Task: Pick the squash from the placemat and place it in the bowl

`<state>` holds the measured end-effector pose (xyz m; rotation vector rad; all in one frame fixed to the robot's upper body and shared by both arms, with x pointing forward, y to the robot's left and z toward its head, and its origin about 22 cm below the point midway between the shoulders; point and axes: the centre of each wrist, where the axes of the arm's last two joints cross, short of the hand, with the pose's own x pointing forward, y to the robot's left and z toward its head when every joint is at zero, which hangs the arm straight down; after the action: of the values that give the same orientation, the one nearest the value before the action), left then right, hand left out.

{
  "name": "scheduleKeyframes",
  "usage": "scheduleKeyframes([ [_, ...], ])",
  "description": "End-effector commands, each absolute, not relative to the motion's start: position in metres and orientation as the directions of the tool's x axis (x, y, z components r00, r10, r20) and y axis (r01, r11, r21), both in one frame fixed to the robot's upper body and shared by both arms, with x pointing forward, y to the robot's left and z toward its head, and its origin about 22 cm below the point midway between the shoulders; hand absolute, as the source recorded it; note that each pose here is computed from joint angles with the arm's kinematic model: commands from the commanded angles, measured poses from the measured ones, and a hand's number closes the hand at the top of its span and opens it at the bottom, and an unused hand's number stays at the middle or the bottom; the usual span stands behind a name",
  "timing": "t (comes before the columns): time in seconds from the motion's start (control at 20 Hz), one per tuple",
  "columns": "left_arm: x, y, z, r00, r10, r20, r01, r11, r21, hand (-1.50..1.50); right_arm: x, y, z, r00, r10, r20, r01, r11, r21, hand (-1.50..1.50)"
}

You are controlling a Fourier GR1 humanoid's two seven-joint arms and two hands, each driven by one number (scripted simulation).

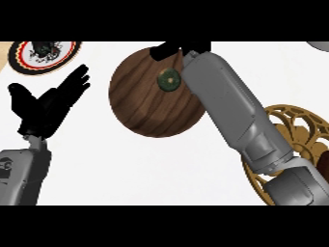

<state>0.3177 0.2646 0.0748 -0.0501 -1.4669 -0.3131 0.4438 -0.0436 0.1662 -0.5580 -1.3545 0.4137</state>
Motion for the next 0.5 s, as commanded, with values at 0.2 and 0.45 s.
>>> scheduleKeyframes([
  [0.2,0.319,0.259,0.070,0.081,-0.174,0.981,0.260,0.954,0.148,0.00,0.449,-0.050,0.143,0.079,0.555,0.828,0.171,0.811,-0.559,-1.50],
  [0.45,0.323,0.276,0.077,0.093,-0.176,0.980,0.212,0.965,0.154,0.00,0.452,-0.047,0.149,0.047,0.543,0.839,0.286,0.797,-0.532,-1.50],
])
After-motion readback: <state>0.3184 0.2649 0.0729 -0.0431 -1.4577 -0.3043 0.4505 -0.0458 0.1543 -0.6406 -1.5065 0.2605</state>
